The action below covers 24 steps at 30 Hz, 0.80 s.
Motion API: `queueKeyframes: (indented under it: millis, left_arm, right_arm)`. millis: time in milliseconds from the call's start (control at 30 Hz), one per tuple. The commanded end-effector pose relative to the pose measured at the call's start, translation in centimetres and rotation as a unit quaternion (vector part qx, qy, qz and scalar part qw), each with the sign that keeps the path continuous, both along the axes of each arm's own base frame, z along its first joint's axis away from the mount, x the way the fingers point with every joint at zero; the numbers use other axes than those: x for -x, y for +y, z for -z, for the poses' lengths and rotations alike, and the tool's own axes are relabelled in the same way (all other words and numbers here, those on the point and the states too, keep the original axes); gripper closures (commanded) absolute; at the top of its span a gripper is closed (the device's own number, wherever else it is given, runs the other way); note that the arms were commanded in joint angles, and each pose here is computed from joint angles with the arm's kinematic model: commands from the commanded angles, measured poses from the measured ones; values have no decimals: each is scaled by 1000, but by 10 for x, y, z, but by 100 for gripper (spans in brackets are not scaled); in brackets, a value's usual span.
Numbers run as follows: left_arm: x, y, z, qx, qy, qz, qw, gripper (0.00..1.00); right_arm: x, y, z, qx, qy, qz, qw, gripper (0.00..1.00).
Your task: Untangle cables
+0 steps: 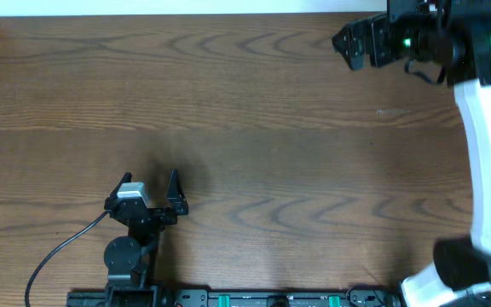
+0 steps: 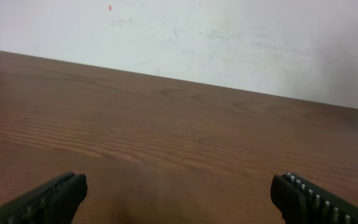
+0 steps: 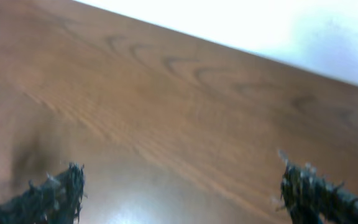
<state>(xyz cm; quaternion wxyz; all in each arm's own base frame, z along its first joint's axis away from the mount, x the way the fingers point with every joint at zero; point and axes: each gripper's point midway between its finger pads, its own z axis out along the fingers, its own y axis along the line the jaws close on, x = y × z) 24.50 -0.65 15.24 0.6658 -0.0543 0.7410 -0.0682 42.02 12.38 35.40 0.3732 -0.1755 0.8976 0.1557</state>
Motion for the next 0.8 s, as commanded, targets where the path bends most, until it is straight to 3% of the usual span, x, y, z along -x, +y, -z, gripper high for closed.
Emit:
queueKeyframes:
  millis: [0, 467, 767]
  left_arm:
    - [1, 2, 15, -5, 24, -4, 1000, 0]
    - [1, 2, 15, -5, 24, -4, 1000, 0]
    - [1, 2, 15, -5, 24, -4, 1000, 0]
  right_arm:
    - [16, -7, 18, 13, -5, 36, 999, 1]
    - [48, -15, 108, -70, -148, 74, 984, 1]
    - [73, -34, 109, -109, -351, 102, 924, 1]
